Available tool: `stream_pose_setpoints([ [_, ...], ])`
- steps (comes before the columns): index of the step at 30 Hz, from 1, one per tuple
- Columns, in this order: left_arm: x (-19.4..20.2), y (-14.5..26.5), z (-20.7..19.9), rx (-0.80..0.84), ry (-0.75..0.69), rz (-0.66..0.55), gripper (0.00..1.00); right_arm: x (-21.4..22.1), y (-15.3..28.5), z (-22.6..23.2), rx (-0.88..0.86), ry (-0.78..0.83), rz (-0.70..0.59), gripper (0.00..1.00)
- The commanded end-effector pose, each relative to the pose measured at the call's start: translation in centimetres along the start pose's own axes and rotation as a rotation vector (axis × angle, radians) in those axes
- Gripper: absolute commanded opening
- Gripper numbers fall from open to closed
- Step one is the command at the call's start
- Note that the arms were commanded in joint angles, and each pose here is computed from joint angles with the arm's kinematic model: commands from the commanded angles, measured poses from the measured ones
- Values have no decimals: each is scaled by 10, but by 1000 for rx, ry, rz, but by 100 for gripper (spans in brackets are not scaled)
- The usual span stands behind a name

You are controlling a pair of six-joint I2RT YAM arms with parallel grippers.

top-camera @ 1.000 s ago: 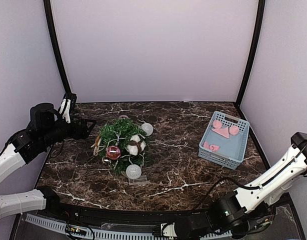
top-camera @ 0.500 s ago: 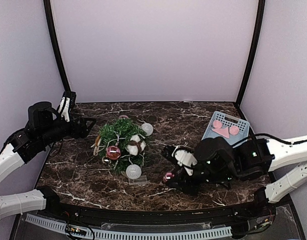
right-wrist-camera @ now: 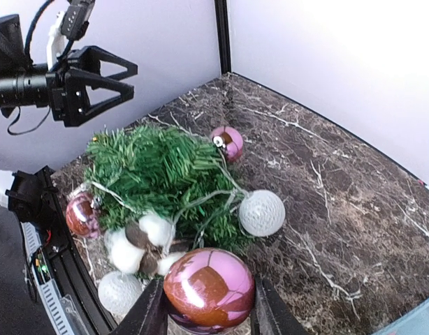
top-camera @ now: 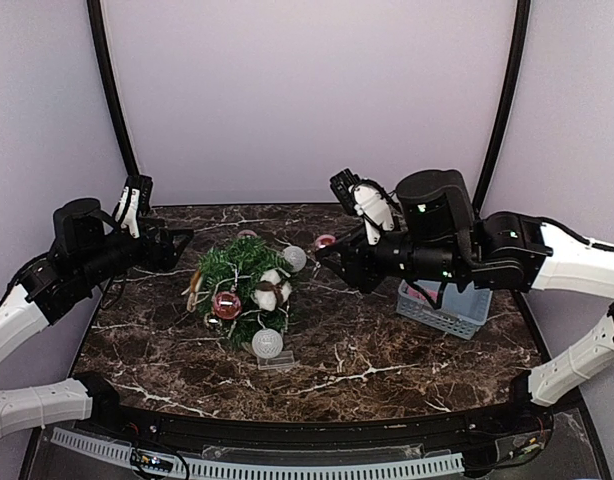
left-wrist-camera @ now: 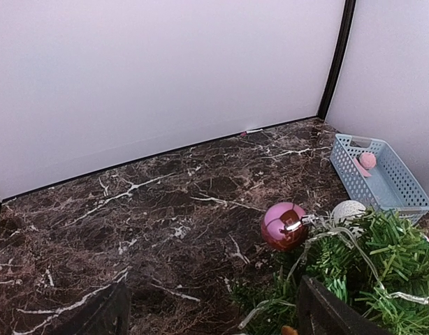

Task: Decorate the small christmas tree
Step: Hang the ornament bell on the branch.

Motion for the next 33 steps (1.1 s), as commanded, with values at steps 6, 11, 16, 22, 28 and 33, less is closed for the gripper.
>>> stream_pose_setpoints([
  [6, -7, 0, 0, 11, -44, -58, 85, -73, -22, 7, -35, -25, -220, 37],
  [11, -5, 1, 0, 13, -51, -60, 85, -92, -37, 14, -63, -26, -243, 37],
  [16, -3, 0, 0, 17, -52, -56, 85, -103, -45, 18, -79, -25, -257, 38],
  [22, 0, -2, -2, 38, -49, -44, 85, -115, -58, 20, -56, 3, -269, 38],
  [28, -4, 0, -13, 116, -66, -53, 85, -120, -74, 20, -35, 26, -240, 38],
  [33, -6, 3, -26, 214, -72, -47, 84, -115, -80, 20, -26, 37, -218, 38],
])
Point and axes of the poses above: each gripper's point midway between its finger pads, its own y axis back along the fingers, its own z axis along the line the jaws close on, x = y × z, the point moved 5 cm from there along y, back along the fingers, and after that the axes turned 13 degrees about y, right-handed, at the moved point
